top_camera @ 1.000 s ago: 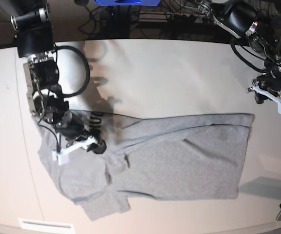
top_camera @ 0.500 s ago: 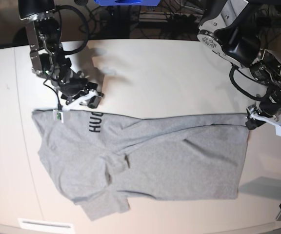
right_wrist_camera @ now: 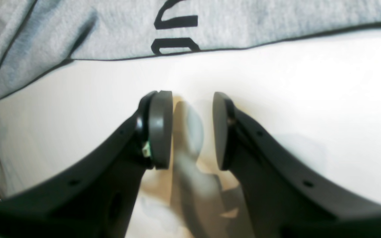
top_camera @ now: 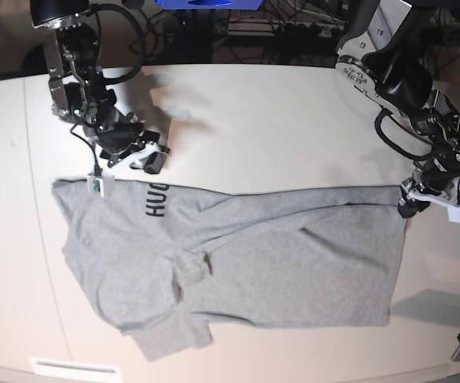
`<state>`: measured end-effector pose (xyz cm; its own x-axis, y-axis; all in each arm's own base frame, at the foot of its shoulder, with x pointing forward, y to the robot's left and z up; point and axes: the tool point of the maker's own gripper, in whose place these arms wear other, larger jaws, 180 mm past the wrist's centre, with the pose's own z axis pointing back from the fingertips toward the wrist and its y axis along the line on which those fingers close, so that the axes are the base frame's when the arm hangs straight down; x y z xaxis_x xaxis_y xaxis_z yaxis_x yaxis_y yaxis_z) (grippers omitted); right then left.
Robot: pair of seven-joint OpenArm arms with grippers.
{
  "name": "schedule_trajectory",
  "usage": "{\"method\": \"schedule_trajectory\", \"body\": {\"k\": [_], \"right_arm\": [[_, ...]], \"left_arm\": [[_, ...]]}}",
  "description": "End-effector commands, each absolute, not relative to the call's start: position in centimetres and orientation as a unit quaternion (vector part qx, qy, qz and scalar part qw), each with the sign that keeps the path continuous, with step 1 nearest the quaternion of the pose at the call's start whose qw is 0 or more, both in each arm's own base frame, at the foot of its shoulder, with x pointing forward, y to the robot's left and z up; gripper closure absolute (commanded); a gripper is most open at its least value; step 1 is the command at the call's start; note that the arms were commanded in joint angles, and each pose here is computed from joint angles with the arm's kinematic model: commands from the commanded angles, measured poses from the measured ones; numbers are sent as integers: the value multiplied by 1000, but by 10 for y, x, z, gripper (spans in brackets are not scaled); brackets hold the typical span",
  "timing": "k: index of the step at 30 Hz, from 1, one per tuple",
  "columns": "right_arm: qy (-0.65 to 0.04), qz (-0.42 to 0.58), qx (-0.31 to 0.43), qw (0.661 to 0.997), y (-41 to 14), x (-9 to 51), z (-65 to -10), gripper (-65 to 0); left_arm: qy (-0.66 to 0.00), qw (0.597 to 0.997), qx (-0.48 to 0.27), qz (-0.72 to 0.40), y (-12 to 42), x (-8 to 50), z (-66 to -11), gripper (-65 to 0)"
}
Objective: Fold the T-shirt properly
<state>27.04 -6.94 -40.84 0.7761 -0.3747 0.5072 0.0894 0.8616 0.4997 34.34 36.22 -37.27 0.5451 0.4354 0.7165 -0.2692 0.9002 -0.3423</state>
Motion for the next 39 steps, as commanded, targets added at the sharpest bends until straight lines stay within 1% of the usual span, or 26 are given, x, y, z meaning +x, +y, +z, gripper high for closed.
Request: {"method": "schedule_trajectory", "body": {"k": [1, 4, 8, 17, 21, 32, 33, 36, 38, 39], "right_arm": [[-306, -126, 228, 916, -72, 269, -408, -203], [-306, -126, 228, 916, -72, 269, -408, -203], [-306, -126, 228, 916, -72, 269, -408, -203], [-298, -128, 226, 919, -72, 262, -413, -203], [-296, -128, 226, 919, -72, 261, -413, -203], [-298, -131, 224, 919, -75, 261, -413, -203], [-298, -131, 224, 919, -75, 261, -413, -203], [-299, -130, 225, 918, -74, 262, -413, -203], [-300, -131, 225, 918, -75, 263, -412, -203], [-300, -131, 225, 918, -75, 263, -412, -203]], "left_arm": [[-464, 859, -92, 197, 370, 355, -352, -289], [-465, 859, -88, 196, 374, 354, -350, -289], [-484, 848, -86, 199, 376, 358, -345, -289], [-472, 850, -117, 201, 366, 373, -356, -289], [-487, 845, -112, 189, 361, 384, -350, -289], [-484, 844, -115, 202, 360, 383, -353, -279], [-481, 845, -115, 203, 360, 381, -356, -259], [-481, 846, -114, 202, 360, 380, -356, -163], [-478, 847, -114, 202, 359, 379, -357, -86], [-478, 847, -114, 202, 359, 379, -357, -64]]}}
